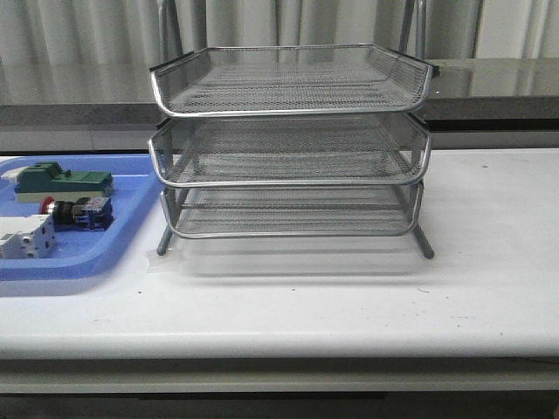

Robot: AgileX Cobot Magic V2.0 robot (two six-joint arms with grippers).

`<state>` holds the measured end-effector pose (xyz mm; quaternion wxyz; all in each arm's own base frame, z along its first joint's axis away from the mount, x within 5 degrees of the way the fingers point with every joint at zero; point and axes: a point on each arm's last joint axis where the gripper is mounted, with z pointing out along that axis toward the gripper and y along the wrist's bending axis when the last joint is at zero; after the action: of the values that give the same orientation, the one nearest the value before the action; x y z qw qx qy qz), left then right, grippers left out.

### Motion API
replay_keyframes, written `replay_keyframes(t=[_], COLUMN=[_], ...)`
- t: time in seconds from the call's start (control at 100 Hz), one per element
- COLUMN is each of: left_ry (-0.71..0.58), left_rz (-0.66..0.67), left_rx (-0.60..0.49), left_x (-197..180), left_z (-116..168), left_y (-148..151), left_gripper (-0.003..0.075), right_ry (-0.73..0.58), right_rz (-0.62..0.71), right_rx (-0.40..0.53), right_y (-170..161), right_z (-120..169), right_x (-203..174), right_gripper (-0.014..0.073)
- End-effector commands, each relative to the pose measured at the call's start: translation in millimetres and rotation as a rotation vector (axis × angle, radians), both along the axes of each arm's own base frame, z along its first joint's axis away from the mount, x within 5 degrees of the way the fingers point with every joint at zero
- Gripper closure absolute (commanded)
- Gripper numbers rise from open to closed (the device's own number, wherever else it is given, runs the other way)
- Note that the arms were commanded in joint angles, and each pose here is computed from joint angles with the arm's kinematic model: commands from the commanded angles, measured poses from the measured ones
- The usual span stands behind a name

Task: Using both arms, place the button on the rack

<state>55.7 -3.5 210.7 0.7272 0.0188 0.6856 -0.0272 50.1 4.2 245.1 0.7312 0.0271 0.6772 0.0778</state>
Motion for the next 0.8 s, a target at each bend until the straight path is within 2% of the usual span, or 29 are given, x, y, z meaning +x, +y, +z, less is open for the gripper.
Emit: replay_keyframes(t=[0.0, 0.16, 0.42, 0.79], left_ry=[-0.068, -0.068, -0.068, -0.068], left_rz=[-0.018, -0.018, -0.018, -0.018], left_rx=[-0.017, -0.017, -0.017, -0.017], left_x=[-0.8, -0.8, -0.8, -0.8], left_z=[-7.0, -7.0, -7.0, -7.0], left_y=[-1.2, -1.2, -1.2, -1.2], left_gripper=[0.074, 0.074, 0.074, 0.074], right_ry=[-0.044, 0.111, 0.454, 0.676], right_rz=[-0.003, 0.037, 0.112, 0.175], right_rx=[0.019, 0.046, 0.098, 0.443], right_y=[-0.2, 4.0, 13.9, 29.1], right_z=[32.1, 60.0, 81.6, 62.5], right_x=[0.2, 13.5, 57.5, 111.5], right_gripper=[0.0656, 0.0656, 0.0656, 0.0656])
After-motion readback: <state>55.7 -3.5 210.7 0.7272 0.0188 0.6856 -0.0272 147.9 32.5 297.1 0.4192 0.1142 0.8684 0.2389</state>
